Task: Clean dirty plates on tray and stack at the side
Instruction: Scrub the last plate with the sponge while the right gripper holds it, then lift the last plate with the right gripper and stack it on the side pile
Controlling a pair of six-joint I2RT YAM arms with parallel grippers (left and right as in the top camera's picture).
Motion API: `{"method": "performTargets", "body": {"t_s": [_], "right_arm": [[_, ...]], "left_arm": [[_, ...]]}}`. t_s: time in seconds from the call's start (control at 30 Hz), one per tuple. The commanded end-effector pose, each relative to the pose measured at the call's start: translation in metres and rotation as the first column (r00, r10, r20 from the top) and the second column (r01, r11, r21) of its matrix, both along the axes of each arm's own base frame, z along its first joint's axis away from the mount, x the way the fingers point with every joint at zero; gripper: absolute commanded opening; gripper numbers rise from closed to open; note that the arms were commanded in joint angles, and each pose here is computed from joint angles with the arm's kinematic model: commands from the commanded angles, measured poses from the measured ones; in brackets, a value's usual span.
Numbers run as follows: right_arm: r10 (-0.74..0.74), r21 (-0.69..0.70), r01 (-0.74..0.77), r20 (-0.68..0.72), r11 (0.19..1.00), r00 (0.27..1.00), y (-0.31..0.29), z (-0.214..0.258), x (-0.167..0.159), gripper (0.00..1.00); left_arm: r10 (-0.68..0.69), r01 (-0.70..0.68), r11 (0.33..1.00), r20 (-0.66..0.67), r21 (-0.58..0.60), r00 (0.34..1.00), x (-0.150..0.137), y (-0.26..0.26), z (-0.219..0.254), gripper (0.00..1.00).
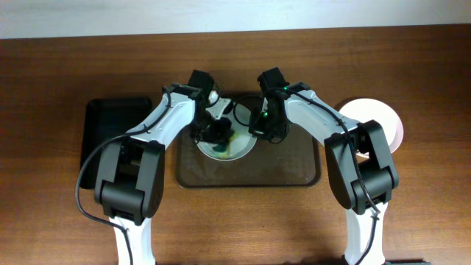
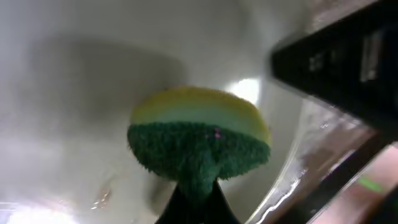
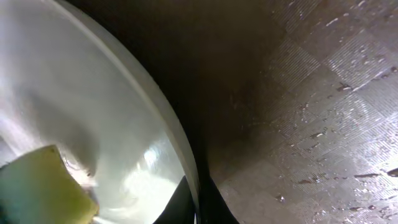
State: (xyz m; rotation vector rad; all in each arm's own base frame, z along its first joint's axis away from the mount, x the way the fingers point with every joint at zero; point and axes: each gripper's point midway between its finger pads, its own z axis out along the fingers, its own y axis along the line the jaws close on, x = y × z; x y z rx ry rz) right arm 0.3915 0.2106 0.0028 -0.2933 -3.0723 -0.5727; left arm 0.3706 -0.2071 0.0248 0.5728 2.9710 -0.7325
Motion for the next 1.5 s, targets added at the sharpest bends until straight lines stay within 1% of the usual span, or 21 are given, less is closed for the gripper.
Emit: {"method": "performTargets", "body": {"t_s": [0.0,0.07,0.13,0.2,0.23,0.27,0.33,0.37,0.4,0.47,0.5,0.6,0.67,0.8,0.87,0.93,1.03,1.1,1.23,1.37,1.47], "right_arm": [[-0.016,-0.104,0.007,-0.088,0.995,0.996,-0.020,-0.040,-0.020,0.04],[-0.013,-0.105,0.004,-0.089,0.994,0.996,-0.020,-0.040,-0.021,0.04],[-0.014,-0.107,0.004,-0.088,0.994,0.996,-0.020,-0.040,-0.021,0.04],[-0.014,-0.108,0.004,-0.087,0.994,0.996,-0.021,-0.040,-0.020,0.04],[-0.013,-0.108,0.004,-0.086,0.994,0.996,-0.021,-0.040,-0.020,0.04],[-0.010,-0.108,0.001,-0.084,0.994,0.996,-0.020,-0.040,-0.020,0.04],[-0.010,-0.107,0.001,-0.083,0.994,0.996,-0.020,-0.040,-0.020,0.04],[-0.010,-0.107,0.001,-0.083,0.994,0.996,-0.020,-0.040,-0.020,0.04],[-0.010,-0.107,0.001,-0.083,0.994,0.996,-0.020,-0.040,-0.020,0.04],[-0.010,-0.106,0.001,-0.083,0.994,0.996,-0.020,-0.040,-0.020,0.04],[-0.010,-0.106,0.001,-0.083,0.994,0.996,-0.020,-0.040,-0.020,0.04],[-0.010,-0.106,0.001,-0.083,0.994,0.996,-0.020,-0.040,-0.020,0.04],[-0.010,-0.106,0.001,-0.084,0.994,0.996,-0.020,-0.040,-0.020,0.04],[-0.010,-0.105,0.001,-0.083,0.994,0.997,-0.020,-0.040,-0.020,0.04],[-0.010,-0.106,0.001,-0.083,0.994,0.997,-0.020,-0.040,-0.020,0.04],[-0.010,-0.106,0.001,-0.083,0.994,0.997,-0.020,-0.040,-0.020,0.04],[-0.010,-0.106,0.001,-0.083,0.994,0.997,-0.020,-0.040,-0.020,0.04],[-0.010,-0.106,0.001,-0.083,0.994,0.997,-0.020,-0.040,-0.020,0.04],[-0.009,-0.107,0.000,-0.083,0.994,0.996,-0.020,-0.040,-0.020,0.04],[-0.007,-0.107,-0.002,-0.083,0.994,0.997,-0.020,-0.040,-0.020,0.04],[0.000,-0.106,-0.009,-0.081,0.994,0.997,-0.020,-0.040,-0.020,0.04]], "left_arm": [[0.151,-0.154,0.987,0.073,0.045,0.986,0.032,0.006,-0.007,0.01],[0.300,-0.331,0.927,0.181,0.179,0.937,0.057,0.034,-0.013,0.01],[0.395,-0.478,0.839,0.312,0.260,0.864,0.080,0.061,-0.011,0.01],[0.430,-0.565,0.760,0.404,0.320,0.808,0.089,0.084,-0.008,0.01],[0.422,-0.579,0.734,0.429,0.356,0.798,0.089,0.092,-0.007,0.01],[0.416,-0.573,0.727,0.422,0.377,0.805,0.084,0.094,-0.008,0.01],[0.407,-0.548,0.724,0.381,0.418,0.830,0.071,0.097,-0.012,0.01],[0.401,-0.510,0.736,0.320,0.445,0.858,0.056,0.095,-0.017,0.01],[0.363,-0.432,0.789,0.235,0.438,0.902,0.042,0.085,-0.020,0.01],[0.222,-0.234,0.911,0.073,0.339,0.972,0.016,0.055,-0.025,0.01],[0.169,-0.163,0.943,0.006,0.290,0.986,0.004,0.045,-0.028,0.01],[0.083,-0.063,0.981,-0.107,0.182,0.991,-0.016,0.023,-0.041,0.01],[0.083,-0.062,0.989,-0.161,0.133,0.983,-0.023,0.017,-0.045,0.01],[0.087,-0.095,0.995,-0.152,-0.044,0.985,-0.006,0.005,-0.033,0.01],[0.157,-0.162,0.986,-0.105,-0.045,0.982,0.016,0.020,-0.034,0.01],[0.256,-0.255,0.967,-0.065,0.024,0.965,0.033,0.039,-0.040,0.01],[0.451,-0.465,0.849,0.115,0.252,0.885,0.065,0.095,-0.054,0.01],[0.500,-0.525,0.796,0.163,0.300,0.851,0.069,0.105,-0.055,0.01],[0.495,-0.520,0.793,0.161,0.318,0.853,0.072,0.100,-0.035,0.01],[0.493,-0.531,0.769,0.197,0.356,0.847,0.088,0.107,0.027,0.01],[0.482,-0.529,0.777,0.218,0.341,0.849,0.097,0.110,0.071,0.01]]}}
